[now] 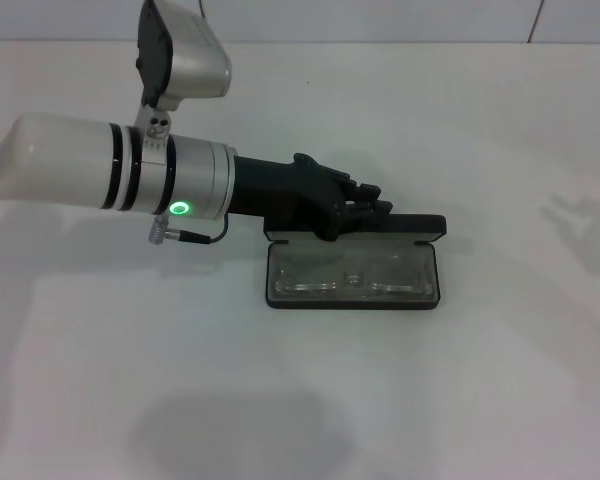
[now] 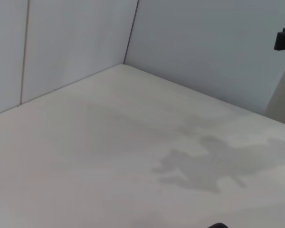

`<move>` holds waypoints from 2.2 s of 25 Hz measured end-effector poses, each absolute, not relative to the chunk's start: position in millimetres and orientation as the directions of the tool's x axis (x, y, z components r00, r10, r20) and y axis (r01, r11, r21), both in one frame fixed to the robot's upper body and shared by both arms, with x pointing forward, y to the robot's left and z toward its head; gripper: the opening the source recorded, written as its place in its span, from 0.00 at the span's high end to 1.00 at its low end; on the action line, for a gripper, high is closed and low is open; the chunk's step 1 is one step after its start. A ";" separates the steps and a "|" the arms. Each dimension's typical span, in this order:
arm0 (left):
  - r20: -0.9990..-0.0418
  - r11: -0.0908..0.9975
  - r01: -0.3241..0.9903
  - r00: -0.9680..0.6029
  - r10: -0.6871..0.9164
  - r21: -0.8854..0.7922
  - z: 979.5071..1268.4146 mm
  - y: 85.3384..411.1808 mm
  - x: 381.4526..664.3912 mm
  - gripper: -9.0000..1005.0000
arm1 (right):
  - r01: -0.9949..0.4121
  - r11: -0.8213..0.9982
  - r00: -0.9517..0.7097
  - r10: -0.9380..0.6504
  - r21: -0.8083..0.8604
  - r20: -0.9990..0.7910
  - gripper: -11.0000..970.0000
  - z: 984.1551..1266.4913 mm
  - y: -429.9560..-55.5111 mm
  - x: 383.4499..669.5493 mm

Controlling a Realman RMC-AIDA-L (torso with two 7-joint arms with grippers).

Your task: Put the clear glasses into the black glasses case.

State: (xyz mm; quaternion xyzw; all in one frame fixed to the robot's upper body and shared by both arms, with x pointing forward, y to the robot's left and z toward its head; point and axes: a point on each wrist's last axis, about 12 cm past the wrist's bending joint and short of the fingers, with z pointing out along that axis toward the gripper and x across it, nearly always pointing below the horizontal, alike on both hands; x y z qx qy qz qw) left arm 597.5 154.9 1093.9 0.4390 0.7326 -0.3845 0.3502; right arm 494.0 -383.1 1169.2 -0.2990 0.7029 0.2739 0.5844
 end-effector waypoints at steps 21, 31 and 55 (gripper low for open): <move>-0.825 0.359 0.889 -0.418 0.380 -0.285 1078.5 159.0 592.3 0.75 | -0.744 0.667 -0.133 -0.071 0.052 -0.989 0.75 1160.0 -382.5 494.0; -0.813 0.285 0.912 -0.397 0.426 -0.296 1066.6 153.3 573.1 0.75 | -0.750 0.659 -0.130 -0.053 0.064 -0.990 0.74 1157.8 -379.6 497.5; -0.940 0.011 0.943 -0.331 0.082 -0.331 1161.2 224.3 533.5 0.59 | -0.972 0.204 -0.113 0.028 0.116 -0.993 0.71 1150.7 -321.8 484.8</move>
